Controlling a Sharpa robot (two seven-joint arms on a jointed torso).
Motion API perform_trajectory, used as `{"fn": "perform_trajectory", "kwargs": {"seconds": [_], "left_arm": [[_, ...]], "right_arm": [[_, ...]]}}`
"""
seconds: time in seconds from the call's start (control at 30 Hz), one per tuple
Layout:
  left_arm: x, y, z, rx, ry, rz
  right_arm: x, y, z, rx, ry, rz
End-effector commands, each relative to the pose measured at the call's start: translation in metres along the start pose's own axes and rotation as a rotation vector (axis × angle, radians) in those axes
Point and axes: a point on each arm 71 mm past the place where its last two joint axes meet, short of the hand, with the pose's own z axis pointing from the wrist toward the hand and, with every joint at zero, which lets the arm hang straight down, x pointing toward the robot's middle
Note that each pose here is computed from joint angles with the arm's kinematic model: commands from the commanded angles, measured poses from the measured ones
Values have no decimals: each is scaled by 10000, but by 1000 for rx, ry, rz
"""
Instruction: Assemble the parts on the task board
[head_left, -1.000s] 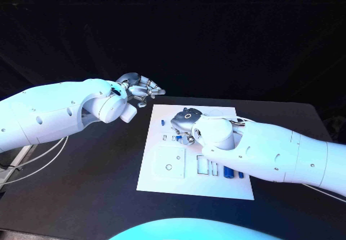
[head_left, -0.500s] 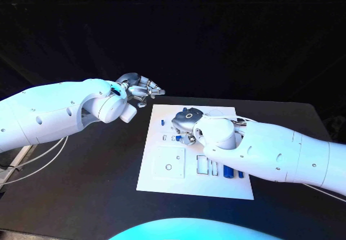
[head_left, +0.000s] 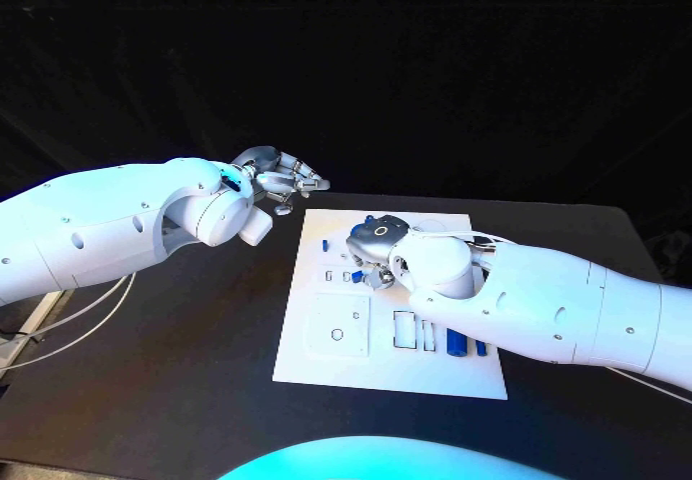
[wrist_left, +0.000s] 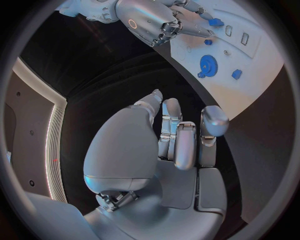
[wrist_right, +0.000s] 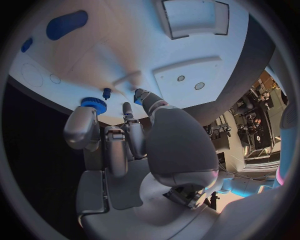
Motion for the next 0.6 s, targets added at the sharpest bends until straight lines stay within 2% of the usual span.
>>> {"fn": "perform_trajectory", "kwargs": {"seconds": [0.03,0.33,0.47,0.6], "left_arm": [[15,-19,3,8,16,3],[7,-13,4,7,16,4],[1,-9,4,7,17,5],[11,-14,-3,13,24,7]], "right_arm": [[3,-14,-18,2,-13,-11],[21,-113,-103,26,-44,9],[32,-158,-212,27,-60,40],[23,-207,-351,30,-100,117]]}}
